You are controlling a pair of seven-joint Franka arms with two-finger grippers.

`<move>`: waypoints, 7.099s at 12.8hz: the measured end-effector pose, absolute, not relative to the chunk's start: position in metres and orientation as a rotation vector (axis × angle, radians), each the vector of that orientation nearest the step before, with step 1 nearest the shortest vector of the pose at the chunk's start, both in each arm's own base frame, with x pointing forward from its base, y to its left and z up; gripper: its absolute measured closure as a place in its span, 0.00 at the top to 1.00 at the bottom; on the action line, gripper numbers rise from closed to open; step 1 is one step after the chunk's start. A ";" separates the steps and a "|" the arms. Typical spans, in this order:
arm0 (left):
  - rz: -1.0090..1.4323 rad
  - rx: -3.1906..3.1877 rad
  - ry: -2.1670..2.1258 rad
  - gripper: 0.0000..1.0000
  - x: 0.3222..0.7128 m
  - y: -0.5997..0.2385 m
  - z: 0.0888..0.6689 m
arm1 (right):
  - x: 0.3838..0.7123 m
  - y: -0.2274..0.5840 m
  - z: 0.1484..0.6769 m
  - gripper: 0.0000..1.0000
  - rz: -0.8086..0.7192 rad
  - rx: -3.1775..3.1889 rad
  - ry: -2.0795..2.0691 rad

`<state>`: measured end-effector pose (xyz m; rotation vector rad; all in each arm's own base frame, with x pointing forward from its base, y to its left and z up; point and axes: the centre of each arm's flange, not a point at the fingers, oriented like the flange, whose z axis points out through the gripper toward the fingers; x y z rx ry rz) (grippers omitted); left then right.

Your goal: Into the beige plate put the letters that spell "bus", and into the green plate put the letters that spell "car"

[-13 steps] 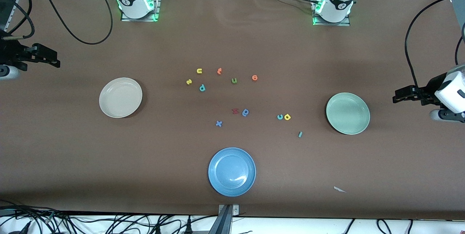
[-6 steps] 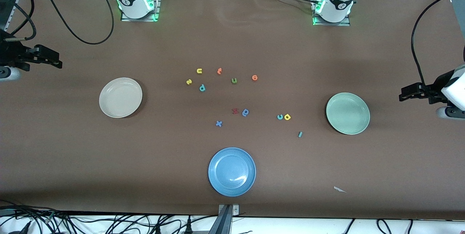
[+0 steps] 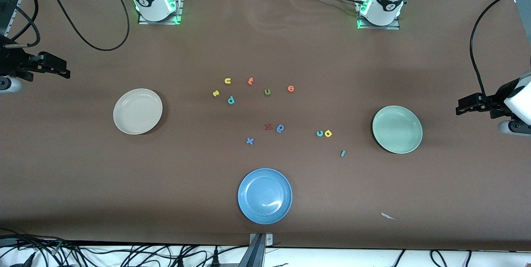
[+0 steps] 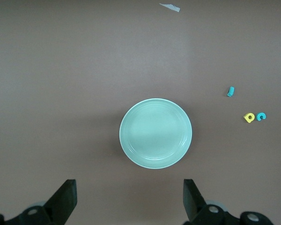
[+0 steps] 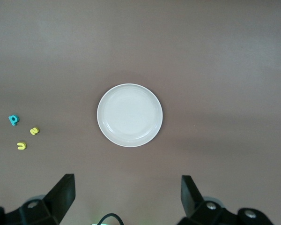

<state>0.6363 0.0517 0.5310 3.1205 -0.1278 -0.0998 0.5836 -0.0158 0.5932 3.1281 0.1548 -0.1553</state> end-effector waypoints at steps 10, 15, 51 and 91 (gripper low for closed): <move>-0.107 3.112 -0.171 1.00 0.637 0.036 0.531 | 0.584 -0.016 0.593 1.00 -0.156 3.128 0.155; -0.111 3.111 -0.170 1.00 0.637 0.036 0.530 | 0.584 -0.016 0.593 1.00 -0.156 3.128 0.155; -0.141 3.105 -0.192 1.00 0.638 0.027 0.521 | 0.584 -0.016 0.593 1.00 -0.156 3.128 0.155; -0.228 3.098 0.405 1.00 0.647 -0.033 0.489 | 0.584 -0.021 0.593 1.00 -0.155 3.132 0.130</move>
